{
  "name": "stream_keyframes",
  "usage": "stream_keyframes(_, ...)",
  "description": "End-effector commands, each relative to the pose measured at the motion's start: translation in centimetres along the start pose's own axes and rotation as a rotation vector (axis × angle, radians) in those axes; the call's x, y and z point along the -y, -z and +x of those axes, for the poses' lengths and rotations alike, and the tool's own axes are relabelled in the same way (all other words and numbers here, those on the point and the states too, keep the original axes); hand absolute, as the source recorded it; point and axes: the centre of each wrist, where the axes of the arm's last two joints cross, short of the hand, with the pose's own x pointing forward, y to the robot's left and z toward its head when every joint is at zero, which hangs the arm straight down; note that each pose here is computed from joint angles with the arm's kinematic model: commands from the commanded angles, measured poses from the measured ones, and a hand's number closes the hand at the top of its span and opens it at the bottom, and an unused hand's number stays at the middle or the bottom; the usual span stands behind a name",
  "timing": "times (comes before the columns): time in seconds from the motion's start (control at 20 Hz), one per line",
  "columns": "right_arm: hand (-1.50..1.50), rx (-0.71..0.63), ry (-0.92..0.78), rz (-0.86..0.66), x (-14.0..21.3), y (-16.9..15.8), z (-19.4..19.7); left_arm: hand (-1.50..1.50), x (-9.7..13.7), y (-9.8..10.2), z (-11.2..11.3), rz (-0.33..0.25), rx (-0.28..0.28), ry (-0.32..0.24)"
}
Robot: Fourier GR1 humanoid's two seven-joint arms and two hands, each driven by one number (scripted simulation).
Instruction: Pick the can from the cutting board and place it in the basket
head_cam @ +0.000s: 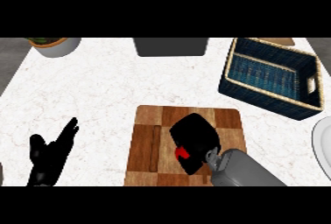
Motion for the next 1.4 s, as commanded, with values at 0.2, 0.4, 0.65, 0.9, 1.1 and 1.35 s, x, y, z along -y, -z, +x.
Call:
stream_keyframes(0.2,1.50,-0.681,0.262,-0.146,3.2,3.6,0.4,0.00,1.1,-0.5,-1.8,-0.003,-0.112,0.007)
stream_keyframes(0.4,1.50,-0.762,0.463,-0.401,8.0,3.2,0.7,0.00,1.1,-0.3,-1.6,-0.032,-0.106,0.008)
stream_keyframes(0.65,1.50,-0.630,0.790,-0.876,13.8,-0.2,1.3,0.00,1.4,0.3,-1.0,-0.038,-0.115,0.010)
stream_keyframes(0.9,1.50,-0.696,0.804,-1.059,18.9,-1.2,3.1,0.00,0.8,0.1,-1.4,-0.016,-0.129,0.016)
stream_keyframes(1.1,1.50,-0.788,0.777,-1.131,23.5,-3.1,3.0,0.00,0.5,0.1,-1.2,0.007,-0.120,0.002)
stream_keyframes(1.35,1.50,-0.857,0.785,-1.189,26.7,-4.4,-0.4,0.00,1.4,0.3,-0.9,0.002,-0.129,-0.018)
